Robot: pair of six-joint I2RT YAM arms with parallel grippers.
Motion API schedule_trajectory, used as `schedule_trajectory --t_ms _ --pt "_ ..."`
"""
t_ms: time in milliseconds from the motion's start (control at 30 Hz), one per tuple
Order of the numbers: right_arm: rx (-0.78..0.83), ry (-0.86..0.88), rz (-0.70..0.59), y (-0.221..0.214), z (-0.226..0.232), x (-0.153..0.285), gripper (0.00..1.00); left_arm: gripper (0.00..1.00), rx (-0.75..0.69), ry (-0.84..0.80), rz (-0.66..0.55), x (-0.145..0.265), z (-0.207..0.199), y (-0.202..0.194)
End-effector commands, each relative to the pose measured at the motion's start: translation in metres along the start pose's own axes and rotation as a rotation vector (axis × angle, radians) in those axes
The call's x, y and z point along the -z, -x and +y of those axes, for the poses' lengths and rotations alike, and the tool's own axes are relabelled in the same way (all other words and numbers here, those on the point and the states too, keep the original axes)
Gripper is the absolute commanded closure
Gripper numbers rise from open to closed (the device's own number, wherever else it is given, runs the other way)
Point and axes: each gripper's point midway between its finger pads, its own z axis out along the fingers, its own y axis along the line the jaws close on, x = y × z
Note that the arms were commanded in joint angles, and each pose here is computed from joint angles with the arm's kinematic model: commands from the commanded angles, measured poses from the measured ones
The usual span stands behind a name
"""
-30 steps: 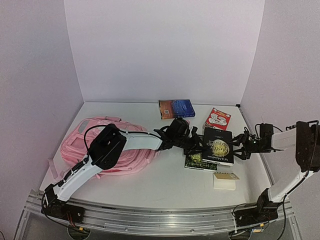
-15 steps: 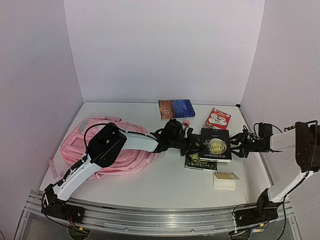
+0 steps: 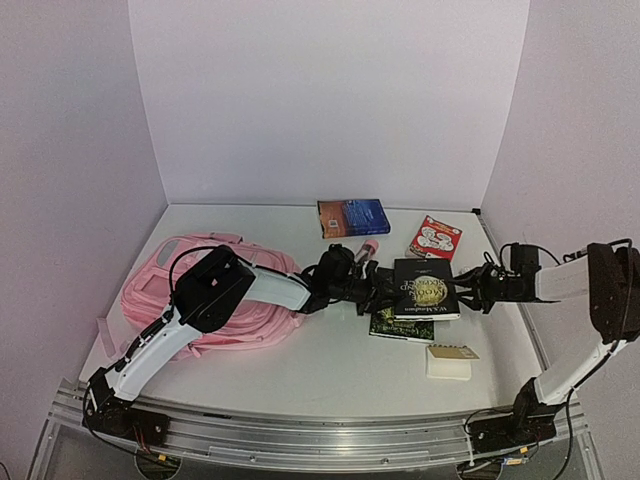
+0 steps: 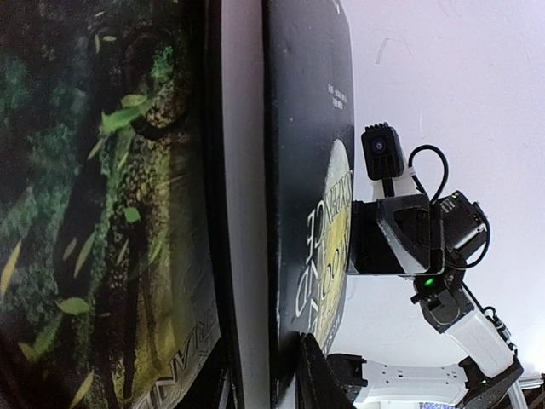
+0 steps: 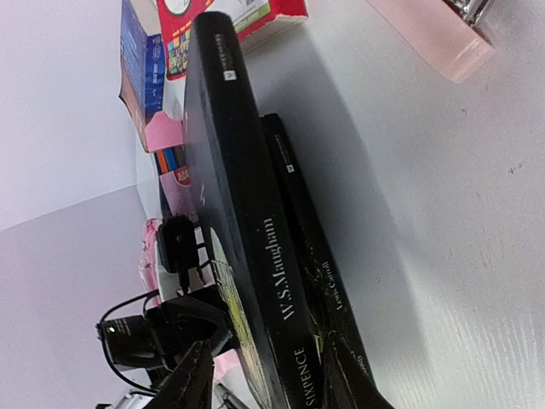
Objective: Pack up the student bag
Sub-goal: Pick up the book from the center of the board.
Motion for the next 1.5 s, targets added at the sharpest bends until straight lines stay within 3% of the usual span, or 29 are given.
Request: schedule_trajectory --t_ms 0,100,333,500,633,833,967,1167,1200,1400,1467 --pt "0.019 0.277 0.142 -0.015 0.085 -0.004 0.61 1.00 0.090 0.035 0.134 -0.017 0.003 -0.058" --pt "-0.053 0.300 0.170 -0.016 0.088 -0.008 0.60 1.00 0.099 0.025 0.134 -0.015 -0.002 -0.059" --pt "0.201 0.365 0.289 -0.056 0.108 -0.011 0.54 1.00 0.079 0.012 0.154 -0.014 -0.019 -0.061" --pt "0.380 0.426 0.416 -0.094 0.117 -0.012 0.64 1.00 0.095 -0.052 0.207 -0.014 -0.034 -0.069" --pt "0.488 0.485 0.478 -0.110 0.123 -0.002 0.66 1.00 0.096 -0.069 0.217 -0.011 -0.040 -0.072" --pt "0.344 0.419 0.483 -0.101 0.118 -0.016 0.70 1.00 0.097 -0.084 0.232 -0.010 -0.043 -0.075" --pt "0.349 0.406 0.435 -0.097 0.121 -0.016 0.98 1.00 0.092 -0.061 0.213 -0.006 -0.038 -0.075" --pt "0.380 0.319 0.374 -0.095 0.119 -0.008 1.00 0.98 -0.002 0.020 0.171 -0.001 -0.037 -0.068" --pt "0.394 0.279 0.355 -0.095 0.114 -0.006 1.00 0.93 -0.034 0.035 0.166 -0.001 -0.040 -0.067" --pt "0.536 0.154 0.221 -0.098 0.109 0.026 1.00 0.07 -0.259 0.185 0.117 0.020 -0.063 -0.062" --pt "0.578 0.176 0.193 -0.102 0.119 0.039 1.00 0.01 -0.335 0.259 0.092 0.034 -0.076 -0.060"
